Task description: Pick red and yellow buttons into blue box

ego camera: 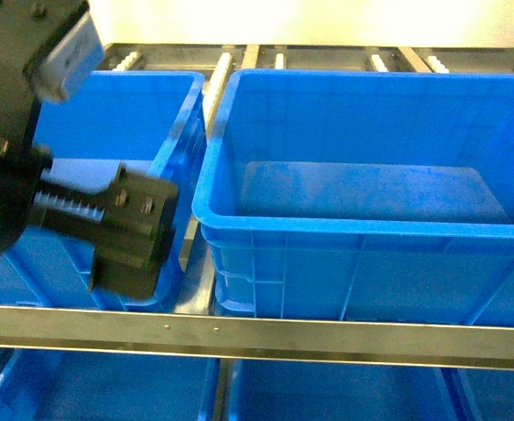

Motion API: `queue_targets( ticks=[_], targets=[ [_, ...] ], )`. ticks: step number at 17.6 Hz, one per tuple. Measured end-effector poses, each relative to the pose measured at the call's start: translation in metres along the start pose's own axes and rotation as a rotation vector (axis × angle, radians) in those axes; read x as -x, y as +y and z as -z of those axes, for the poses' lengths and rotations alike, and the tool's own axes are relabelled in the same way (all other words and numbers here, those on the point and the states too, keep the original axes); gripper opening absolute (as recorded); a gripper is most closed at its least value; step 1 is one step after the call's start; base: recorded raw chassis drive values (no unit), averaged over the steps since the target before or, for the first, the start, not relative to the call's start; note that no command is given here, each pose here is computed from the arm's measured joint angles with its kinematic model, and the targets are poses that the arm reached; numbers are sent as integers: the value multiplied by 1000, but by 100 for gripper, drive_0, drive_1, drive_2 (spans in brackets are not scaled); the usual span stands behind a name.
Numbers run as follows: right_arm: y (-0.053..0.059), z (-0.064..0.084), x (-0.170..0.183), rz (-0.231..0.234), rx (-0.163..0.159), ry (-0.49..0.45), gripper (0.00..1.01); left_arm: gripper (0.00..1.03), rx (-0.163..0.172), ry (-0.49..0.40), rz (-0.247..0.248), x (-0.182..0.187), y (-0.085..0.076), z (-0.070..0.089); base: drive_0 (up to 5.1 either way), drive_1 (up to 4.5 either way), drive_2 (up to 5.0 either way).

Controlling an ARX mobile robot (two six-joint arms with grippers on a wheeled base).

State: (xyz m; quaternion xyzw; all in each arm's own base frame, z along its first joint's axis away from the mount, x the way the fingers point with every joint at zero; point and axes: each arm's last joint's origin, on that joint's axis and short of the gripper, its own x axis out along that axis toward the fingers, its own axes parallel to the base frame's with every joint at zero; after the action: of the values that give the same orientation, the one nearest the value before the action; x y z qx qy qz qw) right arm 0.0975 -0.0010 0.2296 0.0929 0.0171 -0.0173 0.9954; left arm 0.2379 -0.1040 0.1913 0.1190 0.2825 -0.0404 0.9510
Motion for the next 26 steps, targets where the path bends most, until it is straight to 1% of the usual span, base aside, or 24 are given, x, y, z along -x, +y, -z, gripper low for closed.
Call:
queue_targets(
  ticks=[1, 2, 3, 4, 5, 7, 8, 9, 10, 11, 12, 13, 14, 15, 16, 17, 18, 21, 24, 25, 26],
  targets=[
    [0, 0, 0, 0, 0, 0, 98, 98, 2, 46, -32, 3, -3, 16, 0, 0, 0],
    [0, 0, 0, 0, 0, 0, 98, 98, 6, 64, -68, 7, -7, 23, 0, 0, 0],
    [0, 0, 0, 0, 0, 0, 98, 98, 24, 60, -92, 12, -9, 23, 0, 0, 0],
    [0, 0, 0, 0, 0, 0, 98, 98, 43, 55, -93, 21, -13, 24, 0, 0, 0],
    [0, 0, 0, 0, 0, 0, 98, 98, 55, 48, -86, 23, -14, 24, 0, 0, 0],
    [0, 0, 0, 0, 0, 0, 98, 98, 76, 48, -93, 22, -13, 24, 0, 0, 0],
    [0, 0, 0, -15, 12, -22, 95, 90, 150, -143, -79, 13, -12, 29, 0, 0, 0],
    [0, 2, 1, -39, 75, -49, 84, 79, 161, -241, -60, 12, -4, 50, 0, 0, 0],
    [-1, 10, 1, -36, 117, -49, 73, 68, 178, -313, -74, 19, 9, 71, 0, 0, 0],
    [-3, 20, -1, -33, 146, -24, 62, 57, 230, -445, -86, 30, 22, 71, 0, 0, 0],
    [-4, 26, -2, -33, 162, -19, 49, 45, 280, -610, -83, 42, 33, 59, 0, 0, 0],
    [-4, 29, -1, -35, 170, -34, 36, 32, 269, -604, -82, 45, 40, 65, 0, 0, 0],
    [-4, 29, -1, -35, 171, -35, 34, 30, 267, -596, -81, 46, 41, 68, 0, 0, 0],
    [-5, 30, -1, -35, 173, -37, 28, 25, 257, -561, -81, 46, 43, 77, 0, 0, 0],
    [-5, 33, -1, -35, 176, -36, 19, 15, 243, -509, -78, 45, 45, 89, 0, 0, 0],
    [-6, 37, -2, -34, 179, -29, 6, 3, 248, -524, -77, 50, 50, 91, 0, 0, 0],
    [-7, 41, -2, -34, 183, -27, 2, 2, 256, -565, -82, 58, 56, 88, 0, 0, 0],
    [-8, 49, -2, -34, 183, -30, 2, 2, 254, -559, -77, 67, 65, 96, 0, 0, 0],
    [-9, 52, -2, -34, 183, -31, 2, 2, 257, -580, -79, 77, 72, 98, 0, 0, 0],
    [-9, 53, -2, -35, 183, -37, 2, 2, 254, -582, -76, 80, 79, 100, 0, 0, 0],
    [-10, 60, -2, -35, 183, -47, 2, 2, 262, -581, -101, 82, 82, 102, 0, 0, 0]
  ],
)
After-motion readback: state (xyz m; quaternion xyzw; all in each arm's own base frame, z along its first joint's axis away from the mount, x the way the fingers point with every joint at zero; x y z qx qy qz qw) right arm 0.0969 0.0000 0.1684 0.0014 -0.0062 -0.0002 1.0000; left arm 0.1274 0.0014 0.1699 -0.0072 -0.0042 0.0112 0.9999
